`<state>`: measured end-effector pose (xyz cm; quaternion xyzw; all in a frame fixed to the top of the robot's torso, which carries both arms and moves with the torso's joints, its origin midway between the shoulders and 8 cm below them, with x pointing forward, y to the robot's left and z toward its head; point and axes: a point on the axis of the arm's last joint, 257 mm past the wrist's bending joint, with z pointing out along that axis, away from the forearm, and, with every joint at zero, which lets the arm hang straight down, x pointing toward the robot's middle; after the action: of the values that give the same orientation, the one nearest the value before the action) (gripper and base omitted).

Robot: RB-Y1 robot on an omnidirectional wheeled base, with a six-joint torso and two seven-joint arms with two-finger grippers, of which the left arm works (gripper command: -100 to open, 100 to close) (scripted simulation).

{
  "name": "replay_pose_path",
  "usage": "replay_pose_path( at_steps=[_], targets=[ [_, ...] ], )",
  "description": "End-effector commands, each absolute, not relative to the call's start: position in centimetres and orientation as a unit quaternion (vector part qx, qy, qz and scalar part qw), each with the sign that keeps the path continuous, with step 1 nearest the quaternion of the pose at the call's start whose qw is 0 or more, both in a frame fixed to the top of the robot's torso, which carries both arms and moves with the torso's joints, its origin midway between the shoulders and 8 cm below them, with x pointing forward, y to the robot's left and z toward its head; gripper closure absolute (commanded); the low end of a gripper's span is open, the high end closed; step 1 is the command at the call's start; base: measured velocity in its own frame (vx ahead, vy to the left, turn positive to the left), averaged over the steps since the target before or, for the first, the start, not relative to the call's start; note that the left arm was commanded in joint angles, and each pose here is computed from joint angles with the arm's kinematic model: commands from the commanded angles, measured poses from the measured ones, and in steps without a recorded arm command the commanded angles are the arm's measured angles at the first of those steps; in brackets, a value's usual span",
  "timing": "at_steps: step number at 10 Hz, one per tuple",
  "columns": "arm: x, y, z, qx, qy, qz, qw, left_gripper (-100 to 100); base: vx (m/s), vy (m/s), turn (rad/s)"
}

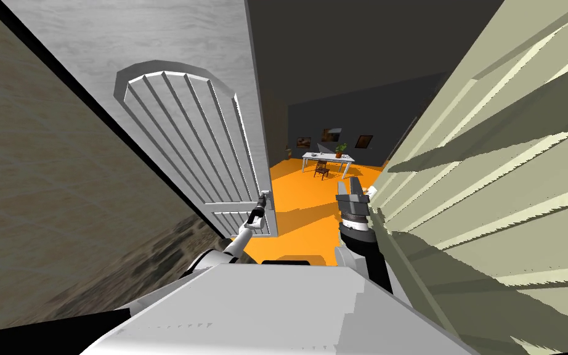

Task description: Push the door open

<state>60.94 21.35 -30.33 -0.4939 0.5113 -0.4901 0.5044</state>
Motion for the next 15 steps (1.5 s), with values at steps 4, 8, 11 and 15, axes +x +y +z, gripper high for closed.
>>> replay_pose_path(
  at_steps=[4,8,11,15],
  targets=[
    [61.4,25.4,-29.7,-0.512,0.487,-0.476,0.523,100,0.158,-0.112,0.061],
    [61.4,27.6,-29.6,-0.525,0.473,-0.467,0.531,100,0.155,-0.13,0.083],
    [61.3,28.8,-29.6,-0.533,0.464,-0.462,0.536,100,0.157,-0.118,0.064],
    [61.0,30.6,-29.8,-0.541,0.456,-0.453,0.542,100,0.133,-0.065,0.045]
  ],
)
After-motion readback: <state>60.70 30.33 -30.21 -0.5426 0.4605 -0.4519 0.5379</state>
